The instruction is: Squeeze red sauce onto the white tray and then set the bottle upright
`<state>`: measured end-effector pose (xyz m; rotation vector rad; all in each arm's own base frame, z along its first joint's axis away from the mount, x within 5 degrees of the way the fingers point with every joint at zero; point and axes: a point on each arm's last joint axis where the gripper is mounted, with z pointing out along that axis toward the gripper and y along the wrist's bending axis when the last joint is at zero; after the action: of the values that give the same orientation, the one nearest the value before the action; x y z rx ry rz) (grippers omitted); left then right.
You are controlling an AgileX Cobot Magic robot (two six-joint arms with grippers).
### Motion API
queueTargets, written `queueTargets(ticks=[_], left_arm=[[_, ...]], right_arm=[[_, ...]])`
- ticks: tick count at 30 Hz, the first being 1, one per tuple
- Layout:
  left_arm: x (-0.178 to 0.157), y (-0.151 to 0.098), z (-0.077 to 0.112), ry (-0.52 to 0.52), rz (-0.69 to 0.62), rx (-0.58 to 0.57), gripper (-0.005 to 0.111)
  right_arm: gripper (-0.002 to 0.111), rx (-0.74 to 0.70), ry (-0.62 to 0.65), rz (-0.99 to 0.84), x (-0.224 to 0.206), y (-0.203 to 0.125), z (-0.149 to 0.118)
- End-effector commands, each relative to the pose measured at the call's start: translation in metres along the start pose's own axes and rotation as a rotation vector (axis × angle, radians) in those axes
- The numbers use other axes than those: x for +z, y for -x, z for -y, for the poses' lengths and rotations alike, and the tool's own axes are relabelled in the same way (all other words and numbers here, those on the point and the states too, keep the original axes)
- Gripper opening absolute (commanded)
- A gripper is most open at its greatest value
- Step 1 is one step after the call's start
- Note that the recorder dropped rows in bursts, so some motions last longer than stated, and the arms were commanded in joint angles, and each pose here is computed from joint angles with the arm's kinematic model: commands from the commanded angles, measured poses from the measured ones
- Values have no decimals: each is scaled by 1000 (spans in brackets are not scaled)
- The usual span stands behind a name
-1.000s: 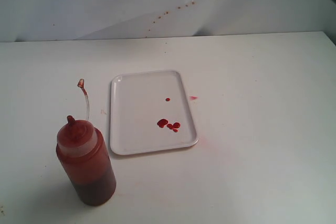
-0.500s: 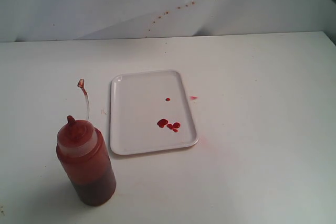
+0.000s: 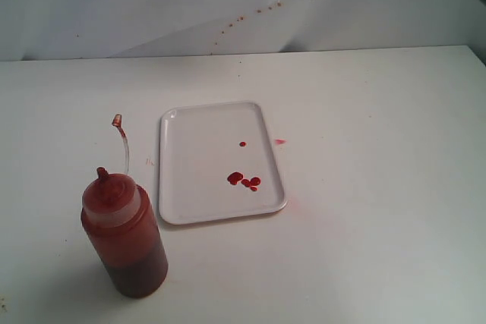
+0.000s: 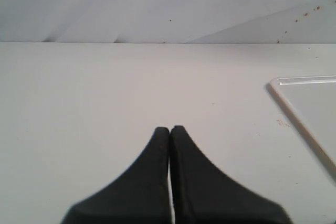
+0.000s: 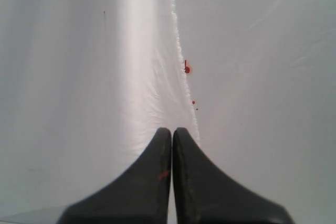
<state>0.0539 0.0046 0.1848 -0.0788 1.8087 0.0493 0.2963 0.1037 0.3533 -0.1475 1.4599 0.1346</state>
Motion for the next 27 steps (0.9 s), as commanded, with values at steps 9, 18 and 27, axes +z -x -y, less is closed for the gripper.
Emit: queueTargets(ticks=[9,18,27], left_arm=[[0,0,0,-2,16,-3,0],[0,0,0,-2,16,-3,0],[0,0,0,-2,16,-3,0]], right_arm=[[1,-9,-8,14,0,2,2],[1,-37,36,-31,-49,50,26],[1,-123,-231,-159,-151,90,94]])
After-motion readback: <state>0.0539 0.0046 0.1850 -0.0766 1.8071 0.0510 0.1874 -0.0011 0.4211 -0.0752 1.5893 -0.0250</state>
